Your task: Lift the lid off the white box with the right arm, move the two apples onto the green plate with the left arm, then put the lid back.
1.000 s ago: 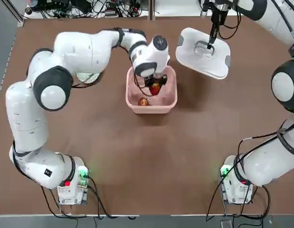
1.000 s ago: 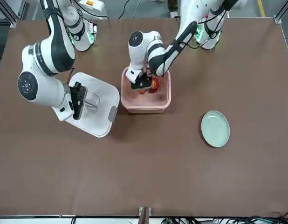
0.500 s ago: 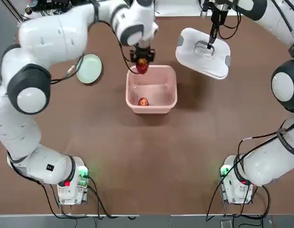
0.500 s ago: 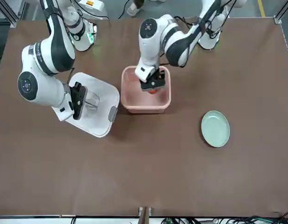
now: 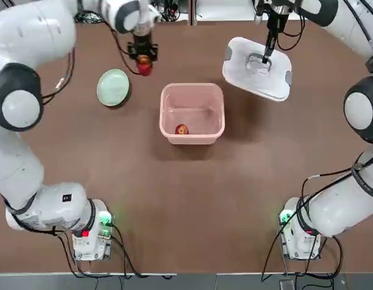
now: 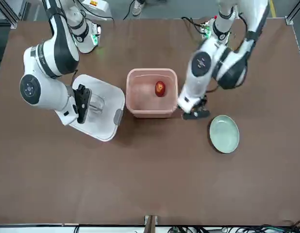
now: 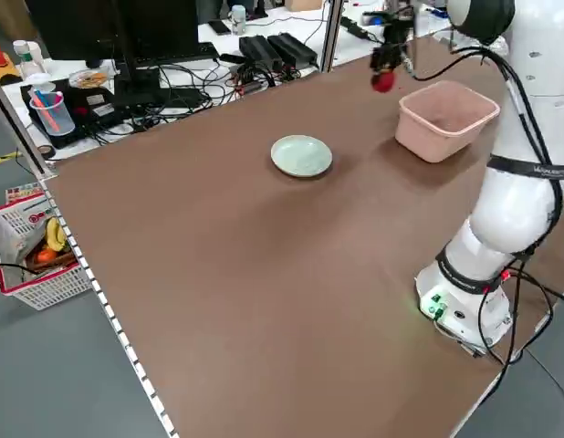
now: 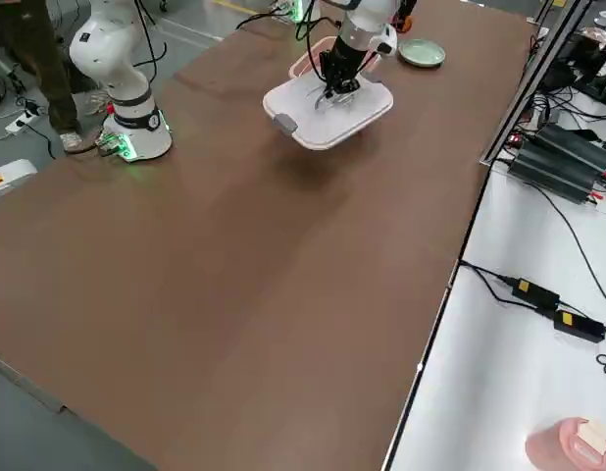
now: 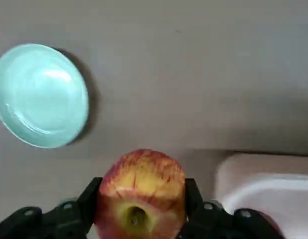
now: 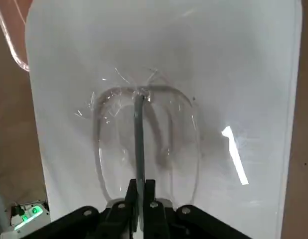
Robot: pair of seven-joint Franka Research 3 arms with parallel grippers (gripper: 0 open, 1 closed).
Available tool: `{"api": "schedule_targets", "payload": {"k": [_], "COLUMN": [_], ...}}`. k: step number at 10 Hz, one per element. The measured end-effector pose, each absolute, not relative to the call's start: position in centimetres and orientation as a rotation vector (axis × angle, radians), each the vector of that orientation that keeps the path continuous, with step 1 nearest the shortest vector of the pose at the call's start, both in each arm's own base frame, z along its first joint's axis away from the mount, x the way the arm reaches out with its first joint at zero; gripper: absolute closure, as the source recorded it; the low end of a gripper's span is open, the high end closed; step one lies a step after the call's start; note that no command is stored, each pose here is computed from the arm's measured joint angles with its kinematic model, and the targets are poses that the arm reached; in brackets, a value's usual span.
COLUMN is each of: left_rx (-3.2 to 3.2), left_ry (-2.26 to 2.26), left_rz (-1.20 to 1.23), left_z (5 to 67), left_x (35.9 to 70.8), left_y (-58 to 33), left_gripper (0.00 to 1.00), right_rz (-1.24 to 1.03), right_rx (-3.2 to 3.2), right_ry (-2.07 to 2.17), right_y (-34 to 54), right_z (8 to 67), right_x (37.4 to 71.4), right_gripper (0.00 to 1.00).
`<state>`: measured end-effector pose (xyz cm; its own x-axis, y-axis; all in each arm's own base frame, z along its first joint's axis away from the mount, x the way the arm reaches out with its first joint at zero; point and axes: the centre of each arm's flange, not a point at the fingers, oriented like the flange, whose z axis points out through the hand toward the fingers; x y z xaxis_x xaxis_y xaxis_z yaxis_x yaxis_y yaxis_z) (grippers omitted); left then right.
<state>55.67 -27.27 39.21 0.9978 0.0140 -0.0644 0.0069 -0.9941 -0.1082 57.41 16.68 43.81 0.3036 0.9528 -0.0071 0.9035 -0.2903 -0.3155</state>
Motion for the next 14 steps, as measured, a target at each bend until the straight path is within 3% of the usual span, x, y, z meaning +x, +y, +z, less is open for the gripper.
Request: {"api": "schedule_targets", "payload": {"k": [6, 12, 14], "left_rx": [-3.041, -3.054, -3.05], "left_ry": [0.127, 0.223, 0.228], "left_rz": [-0.021, -0.044, -0.022], "left_z": [31.1, 22.5, 21.4], "left_x": [61.5, 63.5, 63.2], "left_y": [-6.0, -3.3, -2.8], "left_gripper": [0.29, 0.29, 0.22], "right_rz": [0.29, 0.273, 0.27], "right_rx": [-2.263, -2.227, -2.225], "right_ry": [-1.886, -1.951, -1.956], "right_y": [18.0, 18.5, 18.6], "right_z": [44.0, 44.3, 44.3], "right_x": [57.3, 57.4, 57.4], "right_gripper": [0.93, 0.93, 0.93]}}
